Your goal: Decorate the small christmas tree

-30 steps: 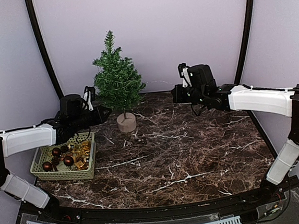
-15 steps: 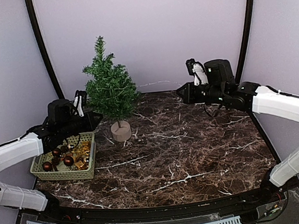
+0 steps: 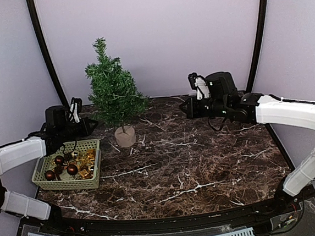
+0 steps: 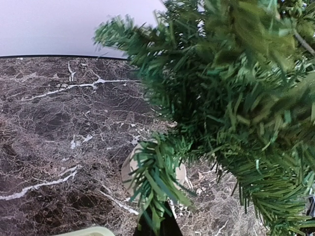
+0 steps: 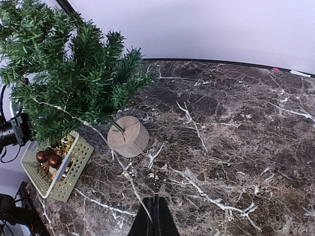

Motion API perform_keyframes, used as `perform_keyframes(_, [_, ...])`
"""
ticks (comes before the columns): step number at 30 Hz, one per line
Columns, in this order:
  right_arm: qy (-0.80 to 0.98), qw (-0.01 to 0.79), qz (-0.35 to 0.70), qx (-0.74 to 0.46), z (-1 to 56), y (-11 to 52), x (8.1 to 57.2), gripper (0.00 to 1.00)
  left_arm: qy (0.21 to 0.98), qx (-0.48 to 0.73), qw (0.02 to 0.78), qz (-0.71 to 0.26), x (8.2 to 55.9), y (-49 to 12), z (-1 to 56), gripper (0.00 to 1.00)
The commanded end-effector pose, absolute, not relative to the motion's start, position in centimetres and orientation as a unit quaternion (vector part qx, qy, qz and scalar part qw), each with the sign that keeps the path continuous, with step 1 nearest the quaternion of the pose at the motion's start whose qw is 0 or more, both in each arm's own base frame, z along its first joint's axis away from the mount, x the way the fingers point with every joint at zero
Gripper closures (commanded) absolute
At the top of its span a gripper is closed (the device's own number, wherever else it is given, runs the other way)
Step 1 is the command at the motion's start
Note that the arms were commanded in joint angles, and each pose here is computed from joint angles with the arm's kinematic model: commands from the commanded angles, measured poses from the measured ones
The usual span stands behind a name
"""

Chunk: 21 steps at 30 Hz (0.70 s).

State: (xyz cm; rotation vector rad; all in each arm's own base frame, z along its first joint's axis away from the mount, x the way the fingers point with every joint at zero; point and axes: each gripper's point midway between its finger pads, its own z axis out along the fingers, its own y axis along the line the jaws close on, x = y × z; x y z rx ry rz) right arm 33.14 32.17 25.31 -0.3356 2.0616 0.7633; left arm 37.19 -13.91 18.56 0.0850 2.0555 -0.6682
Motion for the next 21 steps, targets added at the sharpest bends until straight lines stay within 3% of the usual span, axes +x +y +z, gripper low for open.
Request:
perform_keyframes(1, [0.806, 0.487, 0.315, -0.116, 27.7, 33.2, 35.3, 1.00, 0.820, 0.064, 0.497, -0.279, 39.0, -14.0, 20.1, 1.00])
perform_keyframes(7, [0.803, 0.505, 0.298, -0.110, 28.1, 33.9, 37.0, 1.00, 0.809, 0.083, 0.507, -0.285, 41.8, -14.3, 20.5, 1.00])
perform_keyframes(21, [0.756, 0.568, 0.285, -0.159, 36.2, 33.5, 36.2, 1.00, 0.803, 0.146, 0.500, -0.290, 45.0, -16.0, 19.8, 1.00])
